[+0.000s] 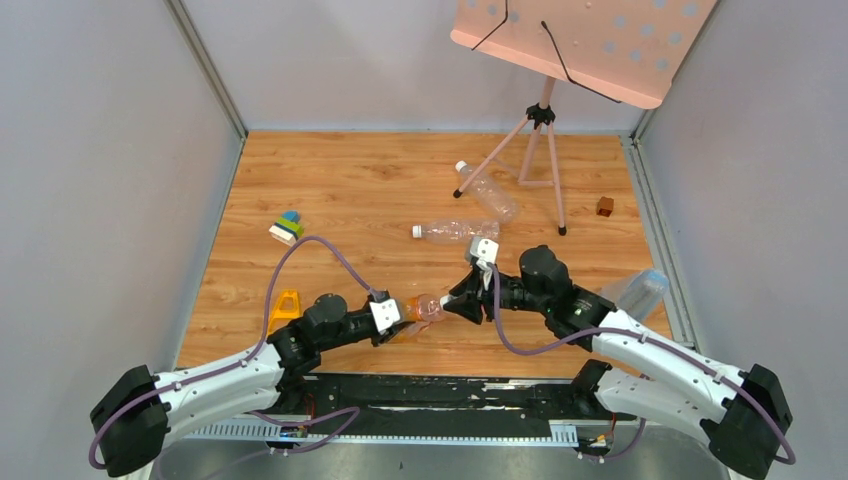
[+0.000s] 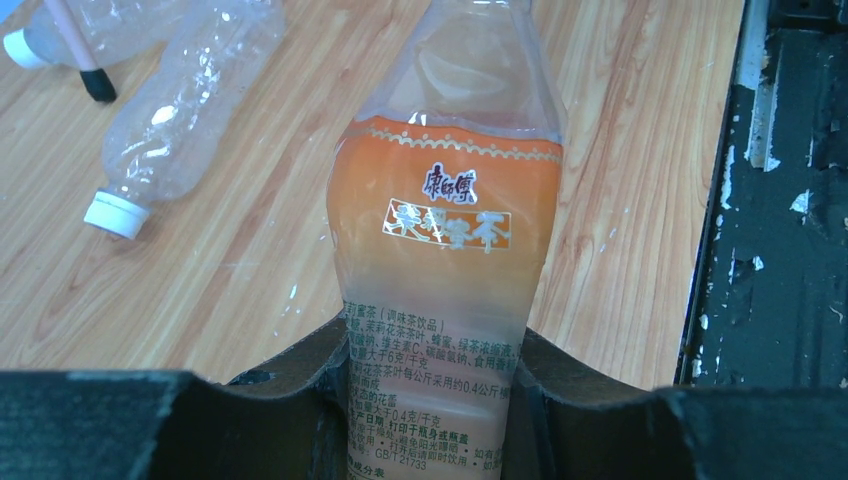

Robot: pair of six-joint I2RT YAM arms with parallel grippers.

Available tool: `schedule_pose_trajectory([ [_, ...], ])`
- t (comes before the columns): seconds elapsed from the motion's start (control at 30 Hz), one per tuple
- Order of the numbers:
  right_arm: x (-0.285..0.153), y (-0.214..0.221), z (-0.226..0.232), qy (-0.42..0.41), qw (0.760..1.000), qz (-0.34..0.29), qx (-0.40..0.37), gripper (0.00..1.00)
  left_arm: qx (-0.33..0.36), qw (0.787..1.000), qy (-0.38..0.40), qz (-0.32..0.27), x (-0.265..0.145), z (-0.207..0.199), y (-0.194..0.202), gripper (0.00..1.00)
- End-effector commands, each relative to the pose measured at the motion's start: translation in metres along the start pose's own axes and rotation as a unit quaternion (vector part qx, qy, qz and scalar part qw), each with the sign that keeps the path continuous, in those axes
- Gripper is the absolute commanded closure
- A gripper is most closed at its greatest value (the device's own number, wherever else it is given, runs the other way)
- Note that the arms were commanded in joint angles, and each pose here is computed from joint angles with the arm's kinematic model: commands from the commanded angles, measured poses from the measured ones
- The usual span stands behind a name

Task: Unscrew the bottle caps
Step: Unscrew the bottle cap from the plastic bottle.

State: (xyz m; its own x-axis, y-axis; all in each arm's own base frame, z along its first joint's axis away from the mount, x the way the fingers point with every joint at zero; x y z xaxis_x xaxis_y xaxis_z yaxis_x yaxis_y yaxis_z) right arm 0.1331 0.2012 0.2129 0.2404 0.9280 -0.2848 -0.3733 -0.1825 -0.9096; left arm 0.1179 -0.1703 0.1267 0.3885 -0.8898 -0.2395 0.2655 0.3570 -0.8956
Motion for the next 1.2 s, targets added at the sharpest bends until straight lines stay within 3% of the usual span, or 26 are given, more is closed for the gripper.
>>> schedule_pose_trajectory([
  [0.0, -0.006, -0.014, -0.006, 0.067, 0.996, -0.044, 0.028, 0.45, -0.006, 1.000, -0.020, -0.010, 0.000, 0.006, -0.008, 1.00],
  [0.1, -0.009, -0.018, -0.005, 0.096, 0.991, -0.051, 0.079, 0.29, -0.005, 1.000, -0.021, -0.011, 0.000, 0.006, -0.008, 1.00],
  [0.37, -0.015, -0.024, 0.005, 0.127, 0.962, -0.068, 0.233, 0.11, -0.006, 1.000, -0.018, -0.012, 0.000, 0.006, -0.008, 1.00],
  [0.73, -0.012, -0.024, 0.012, 0.133, 0.930, -0.051, 0.339, 0.25, -0.008, 1.000, -0.021, -0.015, -0.002, 0.006, -0.009, 1.00],
  [1.17, -0.010, -0.018, 0.013, 0.128, 0.922, -0.042, 0.362, 0.29, -0.007, 1.000, -0.020, -0.016, -0.002, 0.006, -0.009, 1.00],
])
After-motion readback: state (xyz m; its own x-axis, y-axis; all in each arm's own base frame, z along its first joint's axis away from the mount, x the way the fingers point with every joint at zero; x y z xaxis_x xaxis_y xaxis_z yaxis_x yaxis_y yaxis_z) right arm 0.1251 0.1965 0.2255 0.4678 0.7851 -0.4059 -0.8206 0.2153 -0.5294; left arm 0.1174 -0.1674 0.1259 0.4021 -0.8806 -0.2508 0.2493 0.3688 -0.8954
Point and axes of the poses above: each gripper's point midway between its finger pads, its own x axis out along the fingers, its own z axis along the line the jaws close on, y = z × x, the point moved 9 cm from there along -x, back along the fingers, and after that the axes turned 11 degrees about x, right-handed, at the moved point
